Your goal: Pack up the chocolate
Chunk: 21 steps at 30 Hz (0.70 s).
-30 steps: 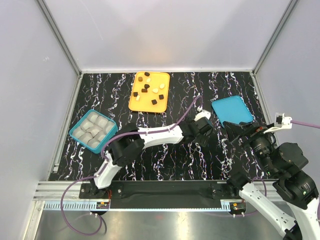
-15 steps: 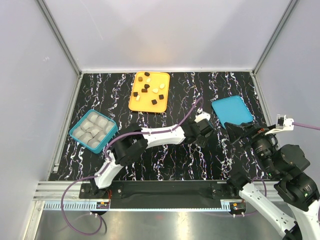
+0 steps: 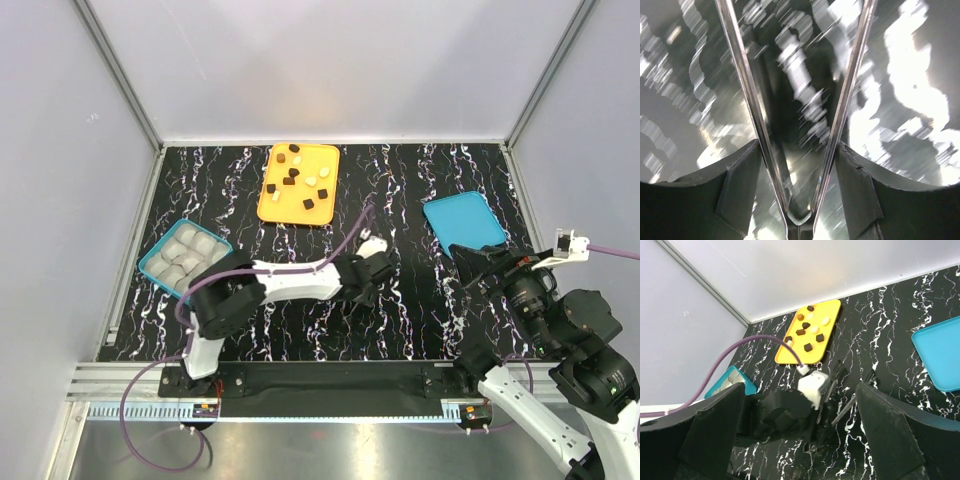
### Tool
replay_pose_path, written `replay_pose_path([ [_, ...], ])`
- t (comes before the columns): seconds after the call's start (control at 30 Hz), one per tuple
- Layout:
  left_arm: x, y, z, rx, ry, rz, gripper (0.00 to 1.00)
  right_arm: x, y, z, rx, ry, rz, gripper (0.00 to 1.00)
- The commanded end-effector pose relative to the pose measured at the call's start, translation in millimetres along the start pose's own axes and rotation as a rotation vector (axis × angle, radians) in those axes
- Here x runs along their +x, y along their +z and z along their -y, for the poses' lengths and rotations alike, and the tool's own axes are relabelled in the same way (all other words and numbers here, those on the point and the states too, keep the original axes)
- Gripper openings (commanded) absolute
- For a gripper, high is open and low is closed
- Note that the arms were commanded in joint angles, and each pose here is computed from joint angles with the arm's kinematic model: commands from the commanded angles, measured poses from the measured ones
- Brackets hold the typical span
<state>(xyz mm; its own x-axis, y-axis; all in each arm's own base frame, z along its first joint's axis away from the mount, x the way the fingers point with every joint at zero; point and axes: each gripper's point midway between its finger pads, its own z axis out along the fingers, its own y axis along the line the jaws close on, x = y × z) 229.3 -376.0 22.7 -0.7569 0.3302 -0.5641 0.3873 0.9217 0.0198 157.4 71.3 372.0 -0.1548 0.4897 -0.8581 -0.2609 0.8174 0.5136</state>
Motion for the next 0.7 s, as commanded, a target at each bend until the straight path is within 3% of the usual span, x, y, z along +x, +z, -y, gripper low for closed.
replay_pose_path([
  [0.0,-3,-29,-25,-0.034,-0.088,0.045,0.61,-5,-1,-8,-0.029,0.048,0.008,1.00],
  [0.23,29,-64,-69,-0.080,-0.156,0.035,0.63,6,5,-13,-0.048,0.080,-0.028,1.00],
  [0.33,34,-69,-77,-0.082,-0.164,0.049,0.69,10,8,-12,-0.043,0.074,-0.036,1.00],
  [0.67,42,-62,-88,-0.124,-0.147,0.033,0.70,6,12,-9,-0.007,0.087,-0.022,1.00],
])
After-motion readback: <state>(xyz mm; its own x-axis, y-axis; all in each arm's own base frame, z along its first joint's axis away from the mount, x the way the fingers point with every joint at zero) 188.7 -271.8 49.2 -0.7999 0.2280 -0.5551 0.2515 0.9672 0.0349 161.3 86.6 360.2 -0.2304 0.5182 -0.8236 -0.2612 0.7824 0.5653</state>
